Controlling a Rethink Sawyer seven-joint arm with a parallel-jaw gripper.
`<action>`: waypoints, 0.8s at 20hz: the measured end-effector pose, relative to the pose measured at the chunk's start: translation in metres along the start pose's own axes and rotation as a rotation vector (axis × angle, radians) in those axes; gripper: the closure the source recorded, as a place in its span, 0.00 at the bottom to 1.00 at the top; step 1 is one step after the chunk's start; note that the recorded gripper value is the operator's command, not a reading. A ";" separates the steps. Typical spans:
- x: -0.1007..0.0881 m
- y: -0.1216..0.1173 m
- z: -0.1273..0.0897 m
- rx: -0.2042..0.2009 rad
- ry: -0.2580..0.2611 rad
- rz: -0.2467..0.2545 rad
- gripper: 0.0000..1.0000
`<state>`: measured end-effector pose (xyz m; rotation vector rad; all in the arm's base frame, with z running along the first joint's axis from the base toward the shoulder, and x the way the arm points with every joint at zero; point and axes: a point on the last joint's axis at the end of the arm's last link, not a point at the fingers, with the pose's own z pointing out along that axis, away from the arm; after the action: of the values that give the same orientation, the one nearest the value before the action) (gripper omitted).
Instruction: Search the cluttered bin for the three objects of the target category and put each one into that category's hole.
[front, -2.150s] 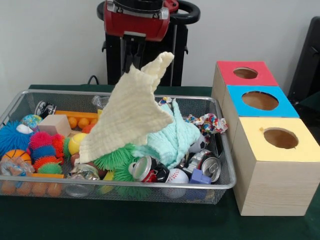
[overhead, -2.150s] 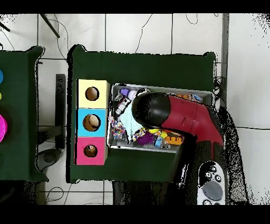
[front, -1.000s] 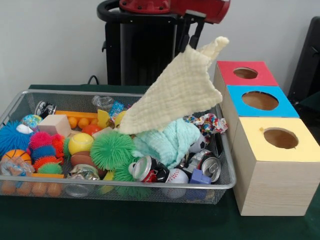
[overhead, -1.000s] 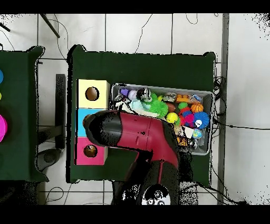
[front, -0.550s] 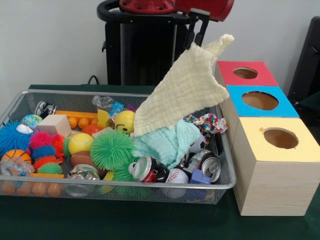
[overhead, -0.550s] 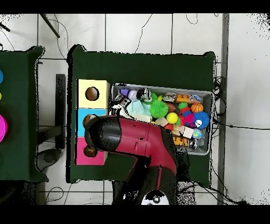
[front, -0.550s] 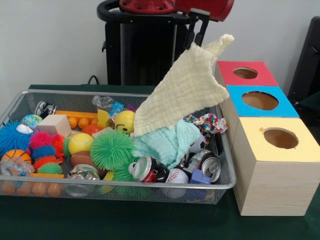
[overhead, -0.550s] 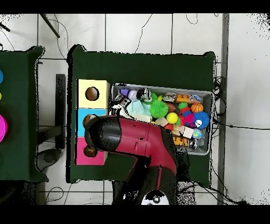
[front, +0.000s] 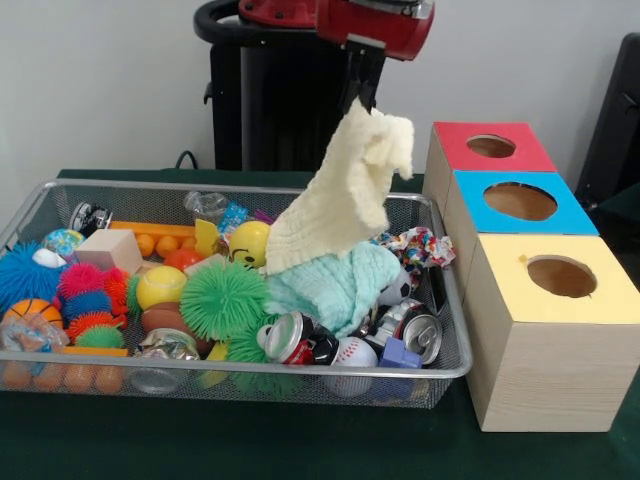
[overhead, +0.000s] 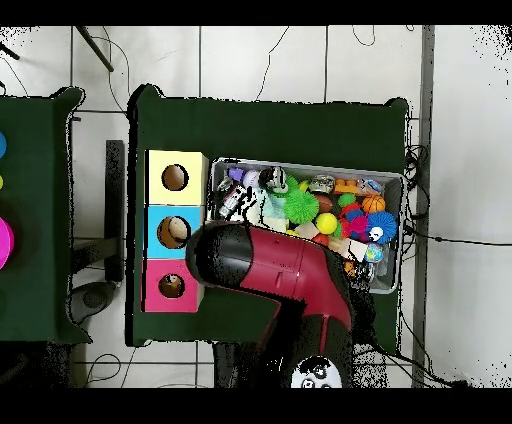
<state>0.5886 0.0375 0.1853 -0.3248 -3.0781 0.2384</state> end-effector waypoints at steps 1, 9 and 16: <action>0.000 -0.003 0.005 0.001 -0.002 0.005 1.00; -0.016 -0.027 0.054 0.008 -0.059 0.042 1.00; -0.024 -0.025 0.106 0.003 -0.117 0.039 1.00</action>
<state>0.6017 -0.0079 0.0838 -0.3842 -3.1887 0.2737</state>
